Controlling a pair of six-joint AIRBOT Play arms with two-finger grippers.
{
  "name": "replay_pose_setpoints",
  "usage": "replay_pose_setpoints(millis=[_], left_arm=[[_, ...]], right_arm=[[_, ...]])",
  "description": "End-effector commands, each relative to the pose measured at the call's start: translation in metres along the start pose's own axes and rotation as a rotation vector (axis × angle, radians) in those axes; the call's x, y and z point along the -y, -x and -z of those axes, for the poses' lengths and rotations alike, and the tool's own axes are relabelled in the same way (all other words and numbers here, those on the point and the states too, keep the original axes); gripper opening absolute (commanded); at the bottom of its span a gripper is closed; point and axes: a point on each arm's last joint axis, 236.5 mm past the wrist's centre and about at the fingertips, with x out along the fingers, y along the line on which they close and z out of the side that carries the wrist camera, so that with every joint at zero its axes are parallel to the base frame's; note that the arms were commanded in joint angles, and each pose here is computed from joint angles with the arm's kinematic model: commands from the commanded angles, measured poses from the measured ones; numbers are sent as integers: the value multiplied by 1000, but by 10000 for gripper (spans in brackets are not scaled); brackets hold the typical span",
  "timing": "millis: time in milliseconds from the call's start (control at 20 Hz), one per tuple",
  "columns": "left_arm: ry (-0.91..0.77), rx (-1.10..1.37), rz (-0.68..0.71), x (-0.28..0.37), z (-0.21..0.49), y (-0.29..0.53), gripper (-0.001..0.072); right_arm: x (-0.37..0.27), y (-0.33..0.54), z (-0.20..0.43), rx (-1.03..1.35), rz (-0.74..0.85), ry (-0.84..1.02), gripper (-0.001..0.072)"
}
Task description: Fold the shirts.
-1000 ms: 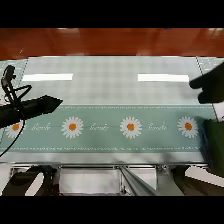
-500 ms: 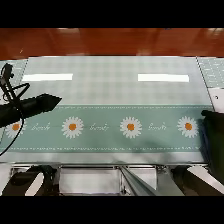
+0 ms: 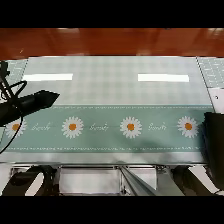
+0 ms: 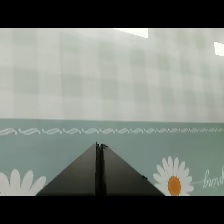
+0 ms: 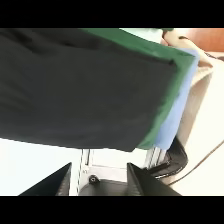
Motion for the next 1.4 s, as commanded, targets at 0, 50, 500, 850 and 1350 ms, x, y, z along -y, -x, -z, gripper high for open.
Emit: replay_pose_setpoints(millis=[0, 50, 500, 850, 1350], left_arm=[[1, 139, -23, -6, -34, 1, 25], [0, 177, -28, -6, -46, 2, 25], [-222, 180, 100, 88, -177, -1, 24], [-238, -451, -144, 18, -1, -102, 25], [-175, -496, -200, -17, 27, -110, 25]], right_arm=[[-14, -7, 10, -66, -57, -10, 281], [-35, -7, 6, -56, -149, 17, 84], [-366, 123, 142, 245, -1066, 906, 25], [-385, -28, 301, 244, -398, 1526, 25], [-371, -99, 314, 24, -214, 1490, 25]])
